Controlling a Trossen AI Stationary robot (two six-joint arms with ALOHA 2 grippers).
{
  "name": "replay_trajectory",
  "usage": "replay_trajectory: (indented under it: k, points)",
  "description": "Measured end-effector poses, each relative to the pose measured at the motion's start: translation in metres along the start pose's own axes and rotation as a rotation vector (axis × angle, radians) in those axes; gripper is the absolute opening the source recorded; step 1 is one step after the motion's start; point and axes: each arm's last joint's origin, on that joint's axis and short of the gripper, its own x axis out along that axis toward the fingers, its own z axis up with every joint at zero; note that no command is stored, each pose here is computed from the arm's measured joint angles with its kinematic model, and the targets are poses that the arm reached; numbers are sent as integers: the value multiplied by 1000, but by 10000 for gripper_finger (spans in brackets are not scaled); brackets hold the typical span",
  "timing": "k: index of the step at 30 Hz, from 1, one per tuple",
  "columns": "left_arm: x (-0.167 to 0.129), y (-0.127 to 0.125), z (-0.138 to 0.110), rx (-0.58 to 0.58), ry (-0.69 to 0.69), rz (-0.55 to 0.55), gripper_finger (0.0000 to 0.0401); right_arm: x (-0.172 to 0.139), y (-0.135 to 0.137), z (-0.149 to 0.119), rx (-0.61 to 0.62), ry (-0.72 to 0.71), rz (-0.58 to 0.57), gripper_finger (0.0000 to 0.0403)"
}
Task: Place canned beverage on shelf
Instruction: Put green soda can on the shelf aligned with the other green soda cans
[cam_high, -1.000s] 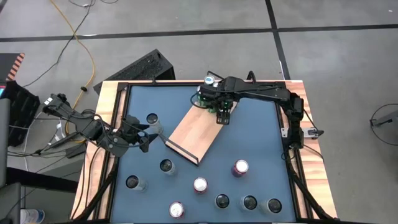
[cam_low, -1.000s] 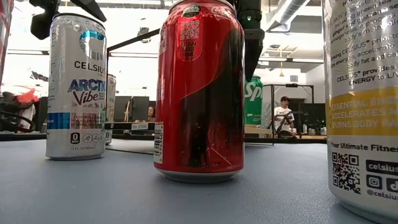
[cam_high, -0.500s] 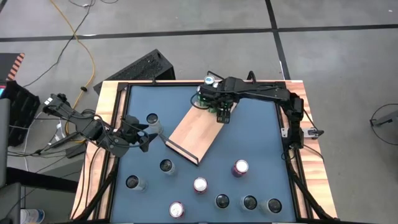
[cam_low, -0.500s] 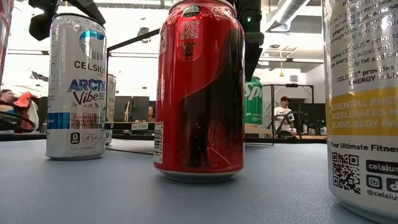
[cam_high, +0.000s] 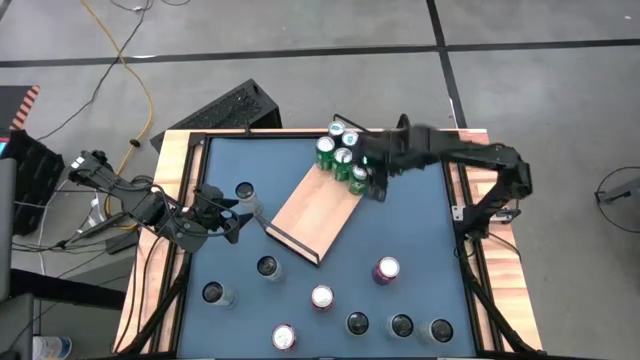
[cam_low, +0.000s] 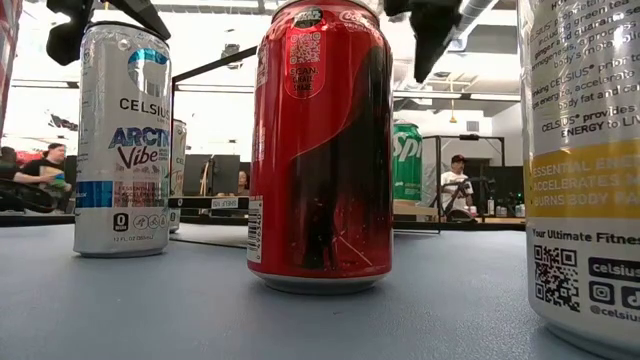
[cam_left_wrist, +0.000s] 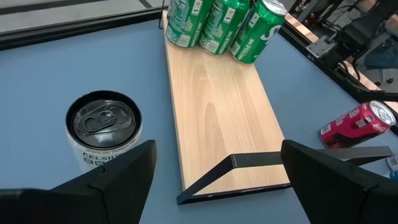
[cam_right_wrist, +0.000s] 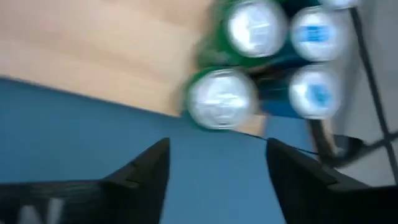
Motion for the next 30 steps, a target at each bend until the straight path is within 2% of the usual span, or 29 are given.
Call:
replay_trajectory:
  k: [6,10,17,21,30]
  points:
    - [0,0,0,-22,-5,3,330,37,16,-31,74,-10,30,96]
    - [0,0,0,-31,-5,2,330,52,20,-37,93,-28,34,15]
    - [0,0,0,-47,-5,4,330,53,21,-31,107,-92,46,18]
    - [0,0,0,-47,-12,7,330,54,18,-29,112,-110,51,6]
    - [0,1,0,-48,-12,8,330,72,10,-26,96,-43,16,1]
